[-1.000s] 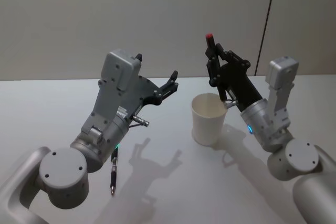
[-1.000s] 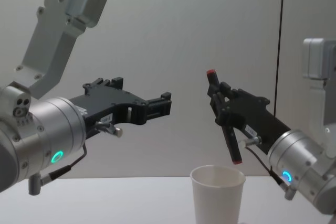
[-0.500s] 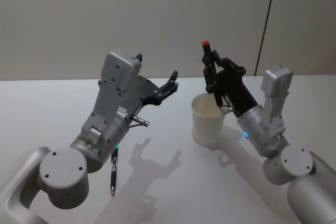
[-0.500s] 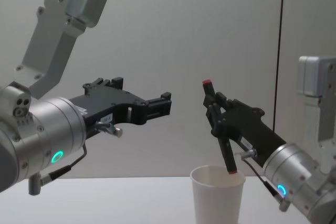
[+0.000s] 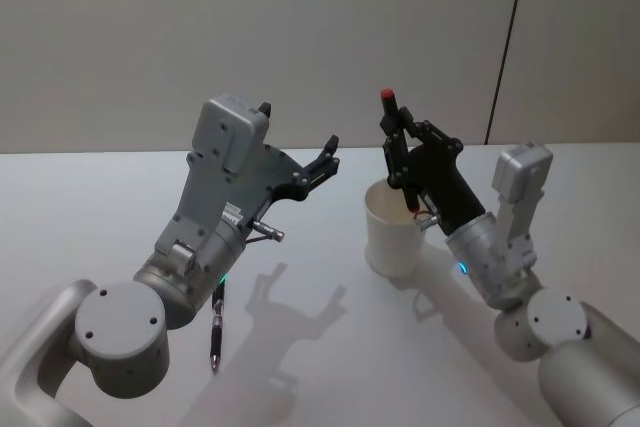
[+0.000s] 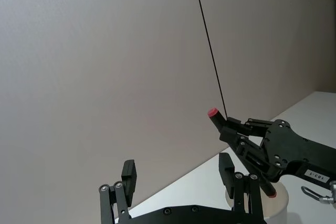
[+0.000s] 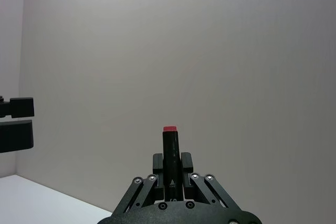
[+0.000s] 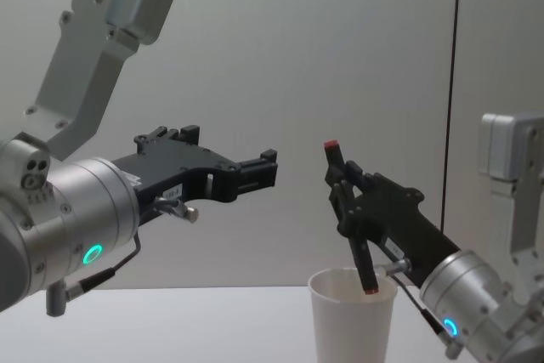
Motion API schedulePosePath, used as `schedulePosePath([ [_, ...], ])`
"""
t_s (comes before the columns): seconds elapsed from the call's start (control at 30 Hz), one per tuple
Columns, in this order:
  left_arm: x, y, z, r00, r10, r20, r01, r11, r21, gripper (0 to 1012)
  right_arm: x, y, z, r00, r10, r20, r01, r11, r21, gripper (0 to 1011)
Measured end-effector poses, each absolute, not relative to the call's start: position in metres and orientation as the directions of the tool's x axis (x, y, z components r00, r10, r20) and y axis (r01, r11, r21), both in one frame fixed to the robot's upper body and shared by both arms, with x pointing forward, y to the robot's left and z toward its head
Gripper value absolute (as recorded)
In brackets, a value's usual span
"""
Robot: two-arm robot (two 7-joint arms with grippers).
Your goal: Place the pen into the pen holder.
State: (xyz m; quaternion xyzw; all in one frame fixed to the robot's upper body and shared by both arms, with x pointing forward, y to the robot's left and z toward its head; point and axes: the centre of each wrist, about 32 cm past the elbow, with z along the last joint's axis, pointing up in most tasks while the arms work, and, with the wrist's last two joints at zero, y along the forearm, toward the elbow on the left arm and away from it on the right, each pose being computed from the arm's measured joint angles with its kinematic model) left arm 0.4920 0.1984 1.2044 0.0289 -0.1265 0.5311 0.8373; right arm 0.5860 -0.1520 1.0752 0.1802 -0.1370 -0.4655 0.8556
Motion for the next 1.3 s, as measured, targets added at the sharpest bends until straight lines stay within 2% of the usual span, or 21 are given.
schedulePosePath([
  [0.57, 0.492, 0.198, 1.204, 0.404, 0.882, 0.243, -0.897, 0.434, -0.086, 1000, 0.582, -0.150, 1.058, 0.517, -0.854, 0.057, 0.750, 0.485, 0.450, 184],
  [1.3, 0.492, 0.198, 1.204, 0.404, 0.882, 0.242, -0.897, 0.434, -0.086, 1000, 0.580, -0.145, 1.051, 0.498, -0.865, 0.056, 0.749, 0.462, 0.475, 184],
])
